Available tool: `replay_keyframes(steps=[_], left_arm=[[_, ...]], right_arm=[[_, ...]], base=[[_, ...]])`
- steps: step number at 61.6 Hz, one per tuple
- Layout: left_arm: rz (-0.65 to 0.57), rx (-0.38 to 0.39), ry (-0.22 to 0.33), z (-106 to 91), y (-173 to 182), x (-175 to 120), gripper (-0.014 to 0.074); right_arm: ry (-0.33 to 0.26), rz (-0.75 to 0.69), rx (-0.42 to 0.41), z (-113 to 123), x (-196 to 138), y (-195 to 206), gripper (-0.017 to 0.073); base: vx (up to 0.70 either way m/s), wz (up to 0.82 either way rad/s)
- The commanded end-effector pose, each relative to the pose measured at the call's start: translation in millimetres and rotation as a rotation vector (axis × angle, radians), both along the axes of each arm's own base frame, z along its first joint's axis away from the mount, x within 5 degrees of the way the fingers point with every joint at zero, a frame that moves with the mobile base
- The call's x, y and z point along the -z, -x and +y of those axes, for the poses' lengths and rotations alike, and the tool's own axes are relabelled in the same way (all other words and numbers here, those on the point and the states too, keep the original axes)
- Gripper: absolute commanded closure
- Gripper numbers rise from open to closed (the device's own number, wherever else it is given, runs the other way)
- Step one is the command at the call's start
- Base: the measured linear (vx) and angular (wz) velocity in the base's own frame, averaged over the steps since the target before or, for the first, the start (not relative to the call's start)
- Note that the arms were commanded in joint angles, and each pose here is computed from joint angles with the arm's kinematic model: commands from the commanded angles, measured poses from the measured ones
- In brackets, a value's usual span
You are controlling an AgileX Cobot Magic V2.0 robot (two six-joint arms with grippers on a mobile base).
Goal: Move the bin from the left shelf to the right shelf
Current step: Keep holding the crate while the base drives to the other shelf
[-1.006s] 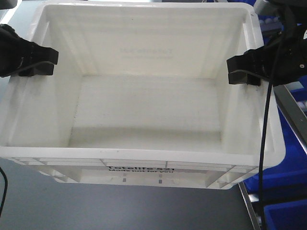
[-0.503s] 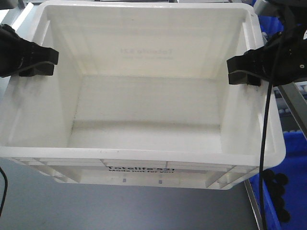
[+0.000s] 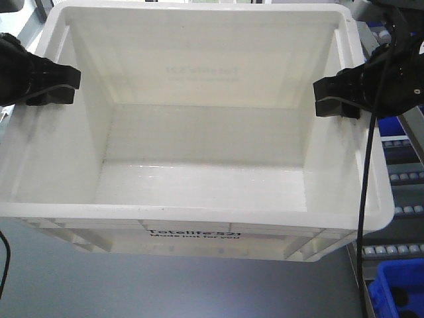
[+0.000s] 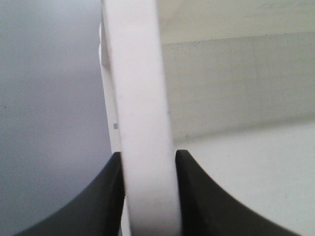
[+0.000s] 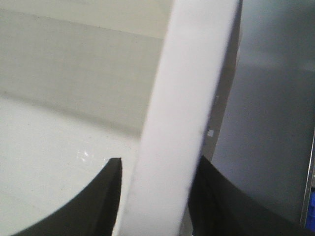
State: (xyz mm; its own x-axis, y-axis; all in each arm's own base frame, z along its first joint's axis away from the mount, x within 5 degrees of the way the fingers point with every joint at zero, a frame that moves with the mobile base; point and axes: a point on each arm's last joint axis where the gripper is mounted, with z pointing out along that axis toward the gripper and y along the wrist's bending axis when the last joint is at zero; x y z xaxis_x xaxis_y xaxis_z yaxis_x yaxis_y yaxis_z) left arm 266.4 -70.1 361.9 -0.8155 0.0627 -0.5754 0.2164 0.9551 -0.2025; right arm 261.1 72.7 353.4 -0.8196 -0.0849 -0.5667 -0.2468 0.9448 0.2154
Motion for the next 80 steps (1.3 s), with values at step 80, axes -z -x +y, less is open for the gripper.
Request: replay_keyframes(steps=[80], left_arm=[[-0.172, 0.018, 0.034, -0.9, 5.2, -29.2, 0.0601]], right_arm=[[-0.007, -0.154, 0.021, -4.9, -24.9, 0.6, 0.0564]], base=[[0.43, 0.10]])
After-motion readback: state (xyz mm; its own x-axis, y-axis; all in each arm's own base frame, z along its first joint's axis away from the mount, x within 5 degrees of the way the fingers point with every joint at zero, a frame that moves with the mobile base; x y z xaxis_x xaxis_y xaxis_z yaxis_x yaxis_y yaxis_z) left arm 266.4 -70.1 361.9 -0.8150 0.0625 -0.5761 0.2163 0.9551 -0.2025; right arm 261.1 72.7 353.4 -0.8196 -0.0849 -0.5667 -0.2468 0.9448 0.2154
